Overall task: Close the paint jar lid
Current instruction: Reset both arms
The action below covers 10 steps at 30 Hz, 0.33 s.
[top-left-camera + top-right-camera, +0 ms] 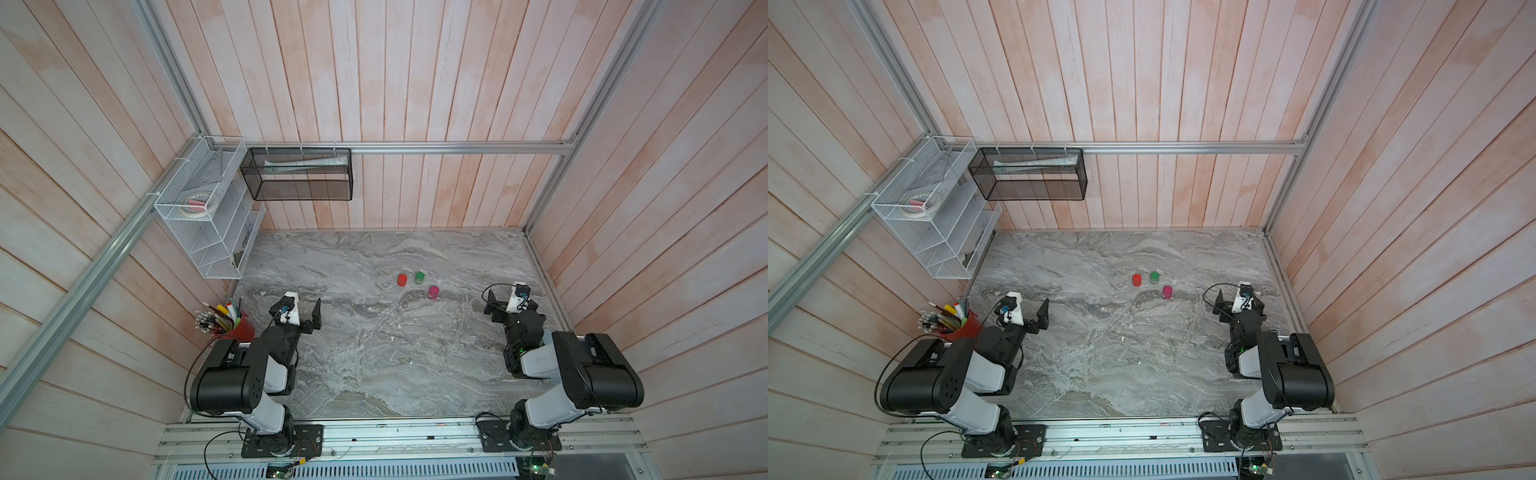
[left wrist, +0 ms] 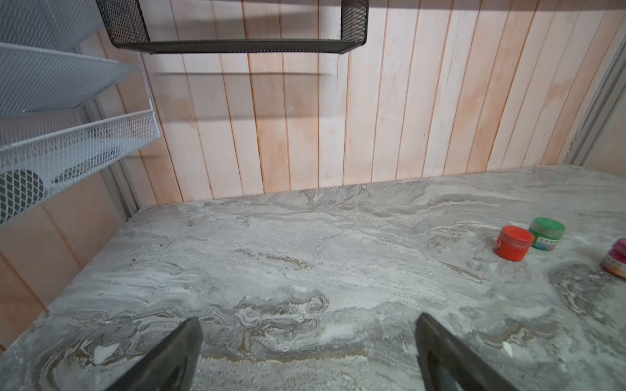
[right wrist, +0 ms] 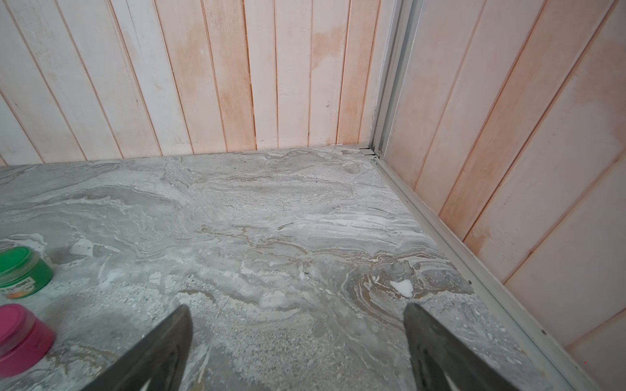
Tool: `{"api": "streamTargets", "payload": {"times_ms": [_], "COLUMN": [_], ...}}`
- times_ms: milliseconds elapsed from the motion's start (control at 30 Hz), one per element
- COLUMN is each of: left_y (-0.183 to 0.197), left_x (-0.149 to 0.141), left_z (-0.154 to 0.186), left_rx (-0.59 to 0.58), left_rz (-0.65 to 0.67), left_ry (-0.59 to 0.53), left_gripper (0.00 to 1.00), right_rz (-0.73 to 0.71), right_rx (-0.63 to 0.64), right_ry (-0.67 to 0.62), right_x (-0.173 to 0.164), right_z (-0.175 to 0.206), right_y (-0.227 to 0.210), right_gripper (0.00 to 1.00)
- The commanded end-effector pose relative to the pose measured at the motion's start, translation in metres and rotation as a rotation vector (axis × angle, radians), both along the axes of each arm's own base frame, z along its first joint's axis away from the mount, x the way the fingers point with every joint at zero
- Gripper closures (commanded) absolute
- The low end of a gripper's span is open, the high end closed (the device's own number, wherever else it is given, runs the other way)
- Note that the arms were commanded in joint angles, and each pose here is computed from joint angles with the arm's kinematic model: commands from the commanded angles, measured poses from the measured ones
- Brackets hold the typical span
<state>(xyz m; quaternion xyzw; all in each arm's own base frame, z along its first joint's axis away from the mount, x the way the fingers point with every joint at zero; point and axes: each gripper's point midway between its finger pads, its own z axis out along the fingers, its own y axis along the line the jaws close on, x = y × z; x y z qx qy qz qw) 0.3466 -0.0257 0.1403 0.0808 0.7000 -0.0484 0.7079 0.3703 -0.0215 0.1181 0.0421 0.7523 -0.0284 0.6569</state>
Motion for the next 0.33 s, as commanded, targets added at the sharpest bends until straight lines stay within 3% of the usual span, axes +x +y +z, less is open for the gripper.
{"api": "streamTargets", "payload": {"times_ms": [0, 167, 300], "left_y": [-0.011, -0.015, -0.013], "left_x": [-0.008, 0.003, -0.002], "left_z": [0.009, 0.003, 0.007], "left_rx": [0.03, 0.047, 0.044], "left_rz": [-0.064, -0.067, -0.047], "left_ry": [-0.054, -0.008, -0.036], "left_gripper": [0.0, 0.0, 0.0], "right_rz": [-0.002, -0.003, -0.003], "right_rx": [0.014, 0.014, 0.014], "right_ry": [-0.05, -0.049, -0.049], "right_x": [0.004, 0.004, 0.004], "right_z": [0.013, 0.013, 0.012], "right_y": [-0.001, -0.001, -0.001], "right_gripper": [0.02, 0.02, 0.02]}}
